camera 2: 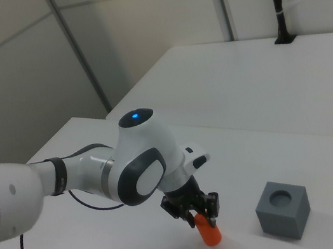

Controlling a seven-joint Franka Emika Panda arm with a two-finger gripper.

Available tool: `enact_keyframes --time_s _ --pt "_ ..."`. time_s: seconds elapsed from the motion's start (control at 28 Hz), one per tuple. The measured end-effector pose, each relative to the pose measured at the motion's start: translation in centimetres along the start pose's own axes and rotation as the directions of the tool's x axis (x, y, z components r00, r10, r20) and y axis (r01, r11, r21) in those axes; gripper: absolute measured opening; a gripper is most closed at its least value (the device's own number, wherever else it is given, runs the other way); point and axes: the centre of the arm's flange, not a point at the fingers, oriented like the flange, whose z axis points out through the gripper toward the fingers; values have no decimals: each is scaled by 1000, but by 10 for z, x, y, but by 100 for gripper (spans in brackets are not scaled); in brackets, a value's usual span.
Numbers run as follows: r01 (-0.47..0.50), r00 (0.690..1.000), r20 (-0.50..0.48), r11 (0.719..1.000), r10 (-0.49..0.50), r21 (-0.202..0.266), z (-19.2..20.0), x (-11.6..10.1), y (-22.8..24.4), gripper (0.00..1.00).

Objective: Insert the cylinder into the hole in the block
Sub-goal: 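Close the gripper around the orange cylinder and lift it, then carry the cylinder over the grey block's hole and lower it in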

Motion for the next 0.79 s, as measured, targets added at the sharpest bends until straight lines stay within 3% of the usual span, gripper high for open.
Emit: enact_keyframes --time_s 0.36,0.61,0.79 --pt "-12 999 -49 1000 12 -14 -22 13 8 51" --pt "-142 970 -194 990 143 19 -80 29 58 51" --pt "-229 943 -240 973 229 30 -94 28 106 51"
